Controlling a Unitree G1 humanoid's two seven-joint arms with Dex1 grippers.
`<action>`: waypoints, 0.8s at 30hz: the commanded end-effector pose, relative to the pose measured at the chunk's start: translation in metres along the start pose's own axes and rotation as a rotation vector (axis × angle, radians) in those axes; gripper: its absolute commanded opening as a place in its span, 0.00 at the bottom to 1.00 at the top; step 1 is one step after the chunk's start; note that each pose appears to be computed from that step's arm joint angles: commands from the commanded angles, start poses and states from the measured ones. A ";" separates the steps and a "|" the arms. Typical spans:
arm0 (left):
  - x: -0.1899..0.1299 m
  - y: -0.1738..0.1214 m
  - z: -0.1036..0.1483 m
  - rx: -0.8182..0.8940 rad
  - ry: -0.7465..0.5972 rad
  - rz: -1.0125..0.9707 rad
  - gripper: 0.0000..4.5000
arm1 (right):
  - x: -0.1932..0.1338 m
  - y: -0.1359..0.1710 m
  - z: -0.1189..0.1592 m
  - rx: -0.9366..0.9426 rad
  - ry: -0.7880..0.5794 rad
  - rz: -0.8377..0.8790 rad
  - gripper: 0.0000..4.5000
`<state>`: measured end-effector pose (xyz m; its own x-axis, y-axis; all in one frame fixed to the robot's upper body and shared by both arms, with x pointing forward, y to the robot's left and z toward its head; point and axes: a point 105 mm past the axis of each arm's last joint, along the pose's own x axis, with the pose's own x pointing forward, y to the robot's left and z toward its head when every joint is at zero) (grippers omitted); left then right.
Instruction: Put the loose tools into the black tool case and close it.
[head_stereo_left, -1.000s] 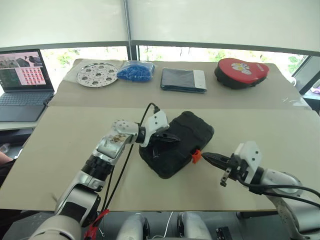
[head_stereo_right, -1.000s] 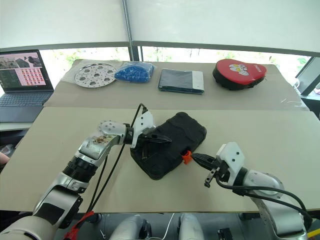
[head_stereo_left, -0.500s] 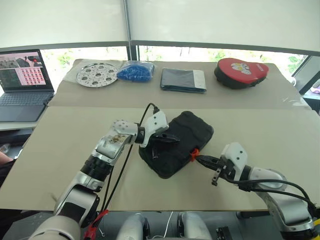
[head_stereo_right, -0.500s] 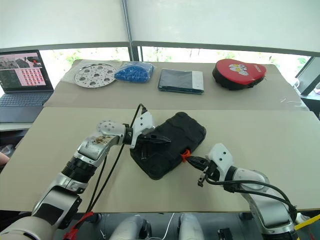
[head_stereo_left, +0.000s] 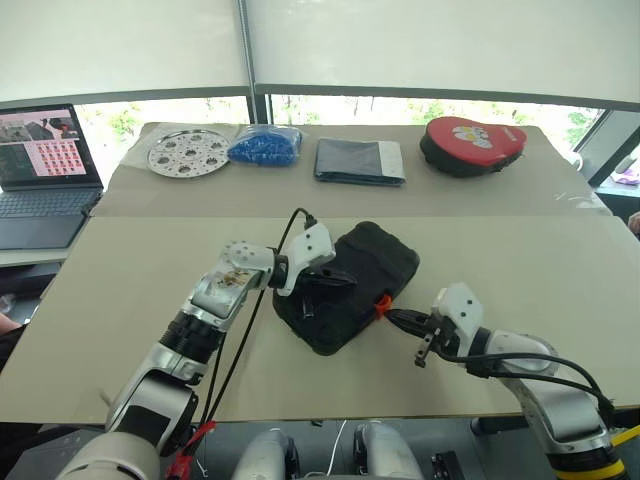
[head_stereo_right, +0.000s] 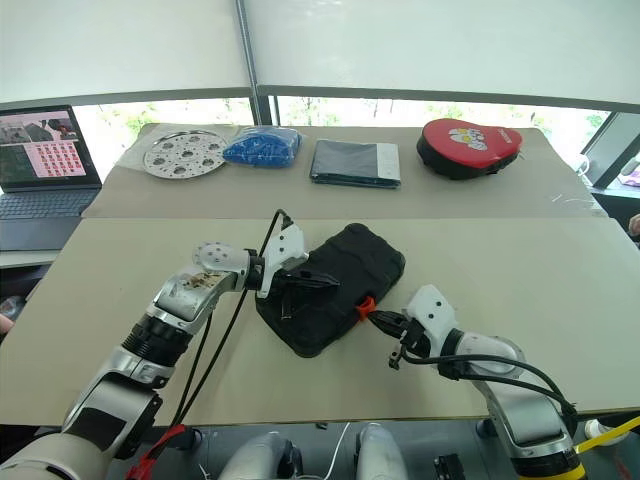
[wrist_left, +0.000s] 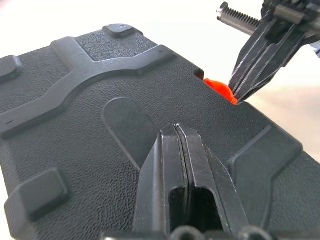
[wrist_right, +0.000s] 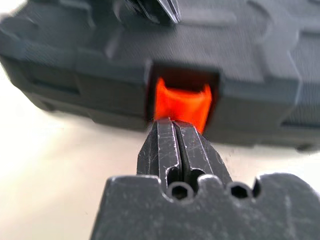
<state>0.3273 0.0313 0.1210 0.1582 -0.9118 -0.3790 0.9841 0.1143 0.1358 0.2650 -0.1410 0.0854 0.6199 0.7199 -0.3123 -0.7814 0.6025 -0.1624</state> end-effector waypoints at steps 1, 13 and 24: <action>0.008 -0.013 -0.047 -0.126 0.146 -0.042 0.01 | 0.001 0.002 0.011 -0.029 -0.031 0.001 0.00; 0.012 -0.020 -0.067 -0.202 0.237 -0.043 0.01 | 0.009 -0.003 0.018 -0.052 -0.064 -0.012 0.00; 0.009 -0.039 -0.079 -0.264 0.279 -0.107 0.01 | 0.021 -0.003 0.032 -0.082 -0.129 -0.006 0.00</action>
<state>0.3212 0.0315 0.1167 0.1430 -0.8948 -0.4231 0.9894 0.1179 0.0850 0.2755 -0.1295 0.0713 0.6167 0.7143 -0.3308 -0.7808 0.6087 -0.1410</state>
